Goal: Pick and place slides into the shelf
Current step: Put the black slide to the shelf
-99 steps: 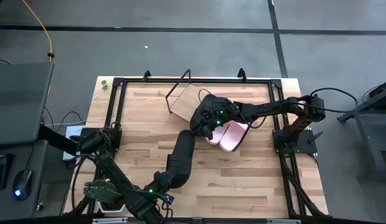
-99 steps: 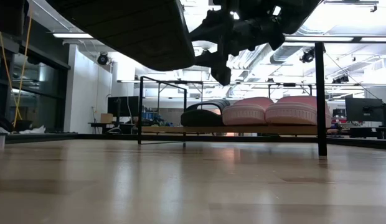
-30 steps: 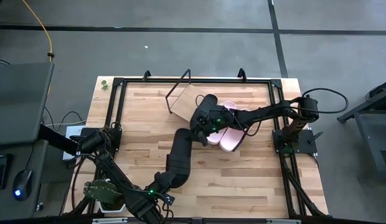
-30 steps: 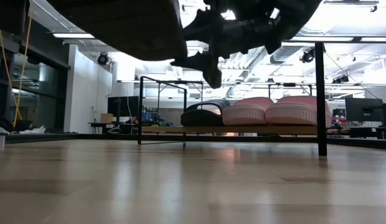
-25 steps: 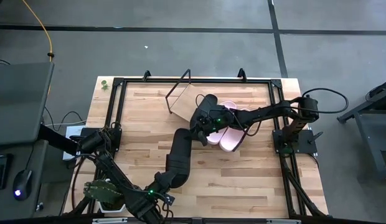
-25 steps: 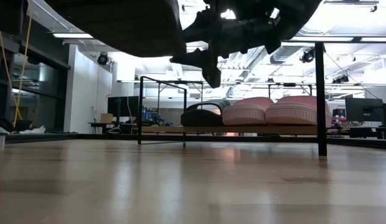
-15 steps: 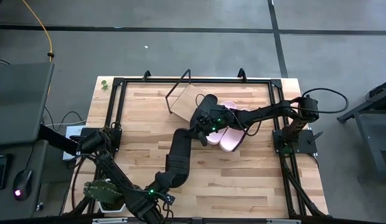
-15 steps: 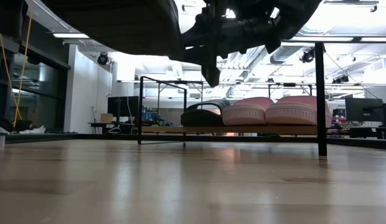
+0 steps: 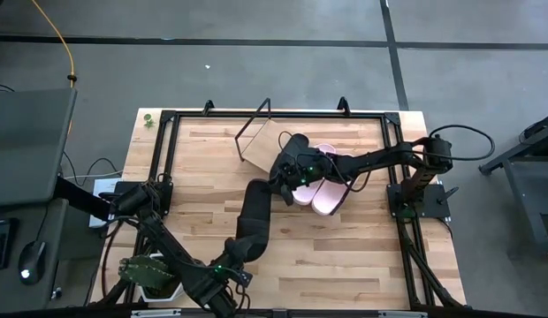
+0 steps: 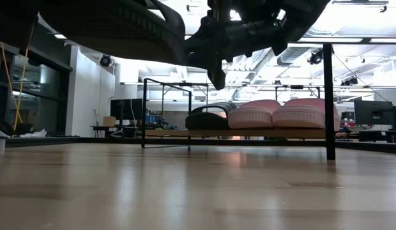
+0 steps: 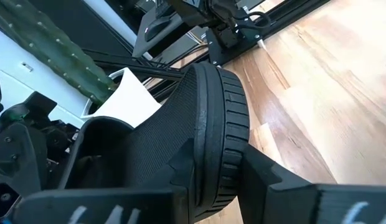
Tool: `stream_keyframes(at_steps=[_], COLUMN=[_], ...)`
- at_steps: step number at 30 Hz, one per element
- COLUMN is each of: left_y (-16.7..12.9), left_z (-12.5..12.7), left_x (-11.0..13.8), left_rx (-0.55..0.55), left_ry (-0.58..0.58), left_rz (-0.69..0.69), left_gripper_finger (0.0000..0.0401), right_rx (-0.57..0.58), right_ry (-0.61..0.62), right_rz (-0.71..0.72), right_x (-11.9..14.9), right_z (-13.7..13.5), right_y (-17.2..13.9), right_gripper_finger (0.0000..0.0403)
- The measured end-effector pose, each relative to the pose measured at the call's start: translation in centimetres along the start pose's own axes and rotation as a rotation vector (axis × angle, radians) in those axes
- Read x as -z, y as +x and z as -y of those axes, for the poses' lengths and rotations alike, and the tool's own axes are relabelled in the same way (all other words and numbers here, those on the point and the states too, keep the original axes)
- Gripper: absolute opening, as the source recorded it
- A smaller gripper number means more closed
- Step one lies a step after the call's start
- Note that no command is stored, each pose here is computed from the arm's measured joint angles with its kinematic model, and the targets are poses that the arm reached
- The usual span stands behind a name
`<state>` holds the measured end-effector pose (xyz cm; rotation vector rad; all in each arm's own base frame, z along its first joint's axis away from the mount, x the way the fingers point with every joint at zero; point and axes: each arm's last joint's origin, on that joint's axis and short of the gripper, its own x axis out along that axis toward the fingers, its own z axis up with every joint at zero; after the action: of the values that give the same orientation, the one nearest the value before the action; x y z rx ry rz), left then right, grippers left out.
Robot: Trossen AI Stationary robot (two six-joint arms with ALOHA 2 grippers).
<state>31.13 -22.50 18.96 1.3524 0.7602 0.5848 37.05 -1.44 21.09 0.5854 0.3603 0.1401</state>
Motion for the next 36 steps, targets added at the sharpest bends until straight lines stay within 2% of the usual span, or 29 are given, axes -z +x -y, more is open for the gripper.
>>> stream_keyframes(at_steps=[11,17,23,28,36], left_y=[0.0,-0.3,-0.8,-1.4,-1.7], left_z=[-0.1,-0.1,-0.1,-0.3,-0.2], left_x=[0.0,0.0,0.0,0.0,0.0], left_rx=[-0.05,-0.059,-0.079,-0.093,-0.094], left_ry=[0.008,0.011,0.017,0.01,0.017], left_rz=[0.002,0.01,0.025,0.041,0.048], left_gripper_finger=[0.0191,0.0225,0.0234,0.0234,0.0234], right_rx=[0.004,0.009,0.025,0.093,0.093], right_ry=[0.002,0.006,0.017,0.018,0.029], right_rz=[0.005,0.01,0.023,0.057,0.113], right_x=[-0.4,-0.7,-1.3,-2.0,-3.2], right_z=[0.7,1.1,2.3,3.7,5.1], right_y=[-0.2,-0.4,-0.9,-1.4,-2.3], right_gripper_finger=[0.0056,0.0056,0.0056,0.0055,0.0055])
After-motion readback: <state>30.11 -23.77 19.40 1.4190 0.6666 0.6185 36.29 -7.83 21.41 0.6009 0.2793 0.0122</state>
